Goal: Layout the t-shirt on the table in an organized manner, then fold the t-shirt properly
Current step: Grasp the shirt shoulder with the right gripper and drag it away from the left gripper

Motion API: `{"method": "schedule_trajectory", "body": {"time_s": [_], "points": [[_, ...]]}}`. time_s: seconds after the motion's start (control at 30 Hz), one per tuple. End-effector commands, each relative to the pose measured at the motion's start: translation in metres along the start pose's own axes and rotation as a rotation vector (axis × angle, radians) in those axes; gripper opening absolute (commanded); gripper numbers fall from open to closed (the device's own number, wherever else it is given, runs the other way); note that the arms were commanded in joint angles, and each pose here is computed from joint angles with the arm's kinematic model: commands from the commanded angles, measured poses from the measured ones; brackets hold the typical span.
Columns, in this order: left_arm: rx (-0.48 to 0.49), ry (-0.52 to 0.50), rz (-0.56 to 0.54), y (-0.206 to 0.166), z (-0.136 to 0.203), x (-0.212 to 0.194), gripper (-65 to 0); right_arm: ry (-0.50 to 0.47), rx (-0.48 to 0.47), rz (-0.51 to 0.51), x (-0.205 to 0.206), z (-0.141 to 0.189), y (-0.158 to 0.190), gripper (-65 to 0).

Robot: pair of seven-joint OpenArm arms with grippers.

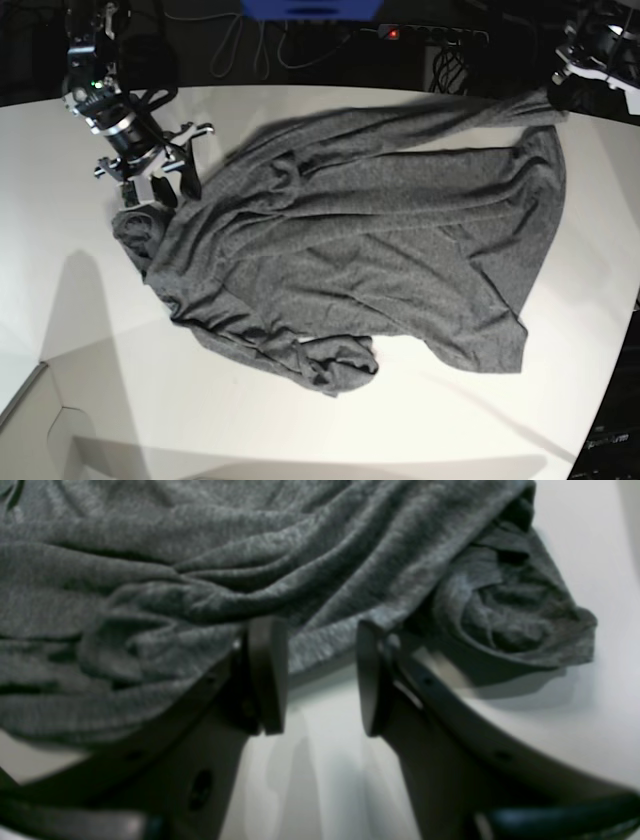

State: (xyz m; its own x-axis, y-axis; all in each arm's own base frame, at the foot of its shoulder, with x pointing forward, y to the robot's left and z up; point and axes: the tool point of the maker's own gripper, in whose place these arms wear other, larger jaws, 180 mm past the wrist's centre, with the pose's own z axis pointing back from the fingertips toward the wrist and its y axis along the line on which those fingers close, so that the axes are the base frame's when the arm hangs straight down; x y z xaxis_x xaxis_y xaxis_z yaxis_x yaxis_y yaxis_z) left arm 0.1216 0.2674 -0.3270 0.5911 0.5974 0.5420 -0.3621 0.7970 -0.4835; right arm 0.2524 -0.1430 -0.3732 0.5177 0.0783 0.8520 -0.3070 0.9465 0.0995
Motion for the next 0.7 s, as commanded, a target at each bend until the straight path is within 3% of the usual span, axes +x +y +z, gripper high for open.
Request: {"method": "schedule_trajectory", "body": {"time_s": [0.0, 0.3, 0.53, 0.67], "points": [[-0.017, -0.024, -0.004, -0.004, 0.004, 0.007, -65.0, -0.043, 0.012, 0.012, 0.013, 0.0, 0.001, -41.3], [0.005, 0.02, 0.028, 0.002, 0.01, -0.014, -65.0, -0.057, 0.038, -0.014, 0.016, -0.011, 0.015, -40.4], [0.009, 0.021, 0.029, 0.003, 0.01, -0.015, -65.0, 0.018, 0.011, -0.034, 0.004, -0.024, 0.0, -22.8], [0.007, 0.02, 0.03, 0.002, 0.01, -0.015, -65.0, 0.056, -0.017, -0.044, 0.001, -0.027, -0.012, -19.4]]}}
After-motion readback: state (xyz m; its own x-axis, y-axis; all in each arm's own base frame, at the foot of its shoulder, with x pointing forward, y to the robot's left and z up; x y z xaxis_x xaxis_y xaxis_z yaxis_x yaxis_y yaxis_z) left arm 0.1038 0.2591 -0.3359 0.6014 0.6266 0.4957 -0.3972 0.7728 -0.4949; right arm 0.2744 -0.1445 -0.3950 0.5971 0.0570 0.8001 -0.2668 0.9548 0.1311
